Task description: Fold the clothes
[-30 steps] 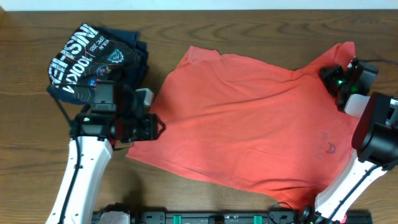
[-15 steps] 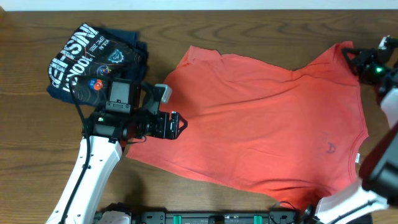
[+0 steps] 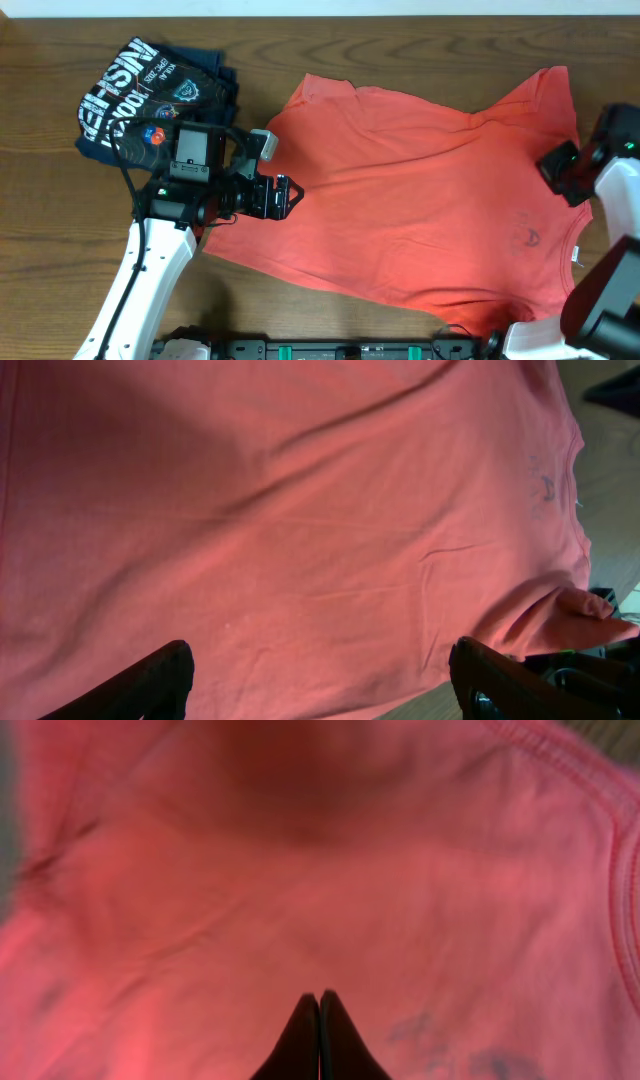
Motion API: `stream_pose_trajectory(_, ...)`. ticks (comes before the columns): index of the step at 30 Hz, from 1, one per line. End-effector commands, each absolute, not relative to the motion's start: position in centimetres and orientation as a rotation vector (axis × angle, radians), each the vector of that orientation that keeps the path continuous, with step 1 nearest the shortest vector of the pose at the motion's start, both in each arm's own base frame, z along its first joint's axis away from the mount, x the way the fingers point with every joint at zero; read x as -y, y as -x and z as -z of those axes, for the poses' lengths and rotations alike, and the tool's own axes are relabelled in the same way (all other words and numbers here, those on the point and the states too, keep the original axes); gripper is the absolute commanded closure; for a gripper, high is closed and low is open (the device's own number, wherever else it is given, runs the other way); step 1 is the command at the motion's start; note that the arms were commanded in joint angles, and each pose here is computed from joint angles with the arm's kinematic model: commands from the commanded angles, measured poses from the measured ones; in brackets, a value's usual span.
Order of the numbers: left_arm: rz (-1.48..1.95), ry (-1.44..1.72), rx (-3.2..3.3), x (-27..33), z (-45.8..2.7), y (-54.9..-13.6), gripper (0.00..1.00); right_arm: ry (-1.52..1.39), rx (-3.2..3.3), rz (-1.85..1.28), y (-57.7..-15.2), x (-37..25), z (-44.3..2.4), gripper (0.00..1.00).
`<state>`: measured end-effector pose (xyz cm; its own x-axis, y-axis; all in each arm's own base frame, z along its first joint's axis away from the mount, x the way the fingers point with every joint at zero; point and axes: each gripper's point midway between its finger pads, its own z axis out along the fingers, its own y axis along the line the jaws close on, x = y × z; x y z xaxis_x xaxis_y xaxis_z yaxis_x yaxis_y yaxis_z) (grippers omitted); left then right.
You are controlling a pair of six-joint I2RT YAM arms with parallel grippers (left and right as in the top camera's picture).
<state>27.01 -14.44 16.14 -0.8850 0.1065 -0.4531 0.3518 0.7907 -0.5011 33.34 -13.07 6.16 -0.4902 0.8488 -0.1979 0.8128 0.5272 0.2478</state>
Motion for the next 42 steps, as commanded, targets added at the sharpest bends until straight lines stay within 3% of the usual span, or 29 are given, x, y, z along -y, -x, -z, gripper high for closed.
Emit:
stream_pose_trajectory(1,0.819,-0.359,-2.567,14.4,-16.3,-27.2,0.16,-1.493,-2.482,-0.042,-31.6,14.2,-1.4,0.99)
stream_pose_trajectory(10,0.82,-0.359,-2.566,14.4,-16.3,-27.2,0.16,-1.638,-2.384,0.021,-33.0,16.3,4.9,0.99)
stream_pose_trajectory(18,0.82,-0.359,-2.566,14.4,-16.3,-27.2,0.17,-1.612,-2.225,-0.181,-39.8,17.1,9.2,0.99)
stream_pose_trajectory(25,0.819,-0.359,-2.565,14.4,-16.3,-27.3,0.16,-1.159,-2.189,-0.483,-49.7,16.7,1.2,0.99)
stream_pose_trajectory(30,0.822,-0.359,-2.566,14.5,-16.3,-27.2,0.16,-0.935,-2.218,-0.586,-51.9,16.6,-6.8,0.93)
stream_pose_trajectory(32,0.829,-0.362,-2.563,14.5,-16.4,-27.2,0.1,-0.879,-2.216,-0.615,-51.7,16.7,-10.0,0.91)
stream_pose_trajectory(33,0.829,-0.362,-2.563,14.5,-16.4,-27.2,0.02,-0.848,-2.213,-0.626,-51.4,16.6,-11.8,0.9)
stream_pose_trajectory(38,0.826,-0.366,-2.548,14.6,-16.5,-27.5,0.02,-0.825,-2.271,-0.586,-47.1,15.5,-17.6,0.88)
stream_pose_trajectory(42,0.816,-0.364,-2.55,14.5,-16.5,-27.6,0.02,-1.013,-2.448,-0.398,-40.8,14.9,-17.2,0.84)
